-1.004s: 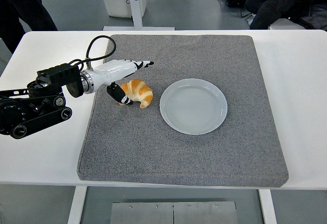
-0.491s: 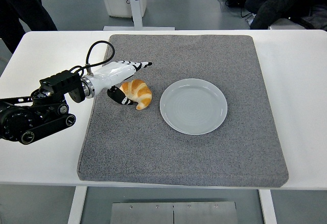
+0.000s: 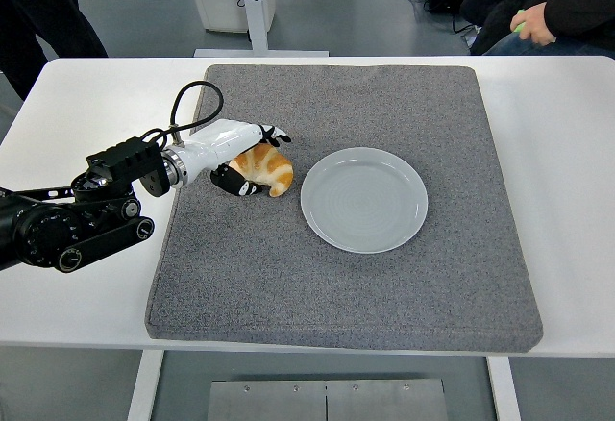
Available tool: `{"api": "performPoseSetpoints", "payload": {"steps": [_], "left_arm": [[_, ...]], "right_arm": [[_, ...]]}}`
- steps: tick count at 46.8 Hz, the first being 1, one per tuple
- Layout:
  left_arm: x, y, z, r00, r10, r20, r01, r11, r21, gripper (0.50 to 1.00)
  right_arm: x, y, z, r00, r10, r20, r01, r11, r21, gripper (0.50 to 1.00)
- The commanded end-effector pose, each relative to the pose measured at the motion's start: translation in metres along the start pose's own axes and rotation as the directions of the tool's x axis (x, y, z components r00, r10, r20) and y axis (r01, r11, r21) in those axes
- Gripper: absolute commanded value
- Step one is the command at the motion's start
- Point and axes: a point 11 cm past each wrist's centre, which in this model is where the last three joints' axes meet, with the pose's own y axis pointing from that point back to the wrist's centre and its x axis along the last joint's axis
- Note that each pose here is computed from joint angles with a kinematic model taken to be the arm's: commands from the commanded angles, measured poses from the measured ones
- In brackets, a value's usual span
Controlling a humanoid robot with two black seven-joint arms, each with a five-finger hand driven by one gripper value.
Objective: Place the bread on the plate
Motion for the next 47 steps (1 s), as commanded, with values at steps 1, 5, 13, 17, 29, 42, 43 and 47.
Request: {"api": "performPoseSetpoints", "payload": {"steps": [1, 5, 13, 17, 29, 42, 43, 47], "left_arm": [[-0.002, 0.0, -0.002, 1.0, -0.009, 0.002, 0.009, 1.0, 0.001, 0.5], [-0.002, -0.001, 0.001, 1.0, -0.01, 0.0, 0.01, 1.0, -0.025, 0.5], [0.0, -0.001, 0.001, 1.0, -0.014, 0.006, 0.014, 0.999, -0.045, 0.5], [0.002, -0.002, 0.002, 1.0, -0.01, 0.007, 0.011, 0.999, -0.046, 0.5], [0.049, -0.008, 0.009, 0.996, 0.062, 0.066, -0.058, 0.996, -0.068, 0.5], [0.139, -0.004, 0.02, 0.965, 0.197, 0.174, -0.183, 0.979, -0.093, 0.5], [0.149, -0.003, 0.022, 0.96, 0.21, 0.184, -0.195, 0.976, -0.096, 0.5], [0.182, 0.002, 0.03, 0.944, 0.249, 0.217, -0.23, 0.967, -0.109, 0.5]], "right_arm": [[0.0, 0.0, 0.0, 1.0, 0.0, 0.001, 0.0, 1.0, 0.0, 1.0], [0.0, 0.0, 0.0, 1.0, 0.0, 0.0, 0.0, 1.0, 0.0, 1.0], [0.0, 0.0, 0.0, 1.0, 0.0, 0.0, 0.0, 1.0, 0.0, 1.0], [0.0, 0.0, 0.0, 1.0, 0.0, 0.0, 0.0, 1.0, 0.0, 1.0], [0.0, 0.0, 0.0, 1.0, 0.0, 0.0, 0.0, 1.0, 0.0, 1.0], [0.0, 0.0, 0.0, 1.0, 0.0, 0.0, 0.0, 1.0, 0.0, 1.0], [0.0, 0.0, 0.0, 1.0, 0.0, 0.0, 0.0, 1.0, 0.0, 1.0], [0.0, 0.0, 0.0, 1.0, 0.0, 0.0, 0.0, 1.0, 0.0, 1.0]]}}
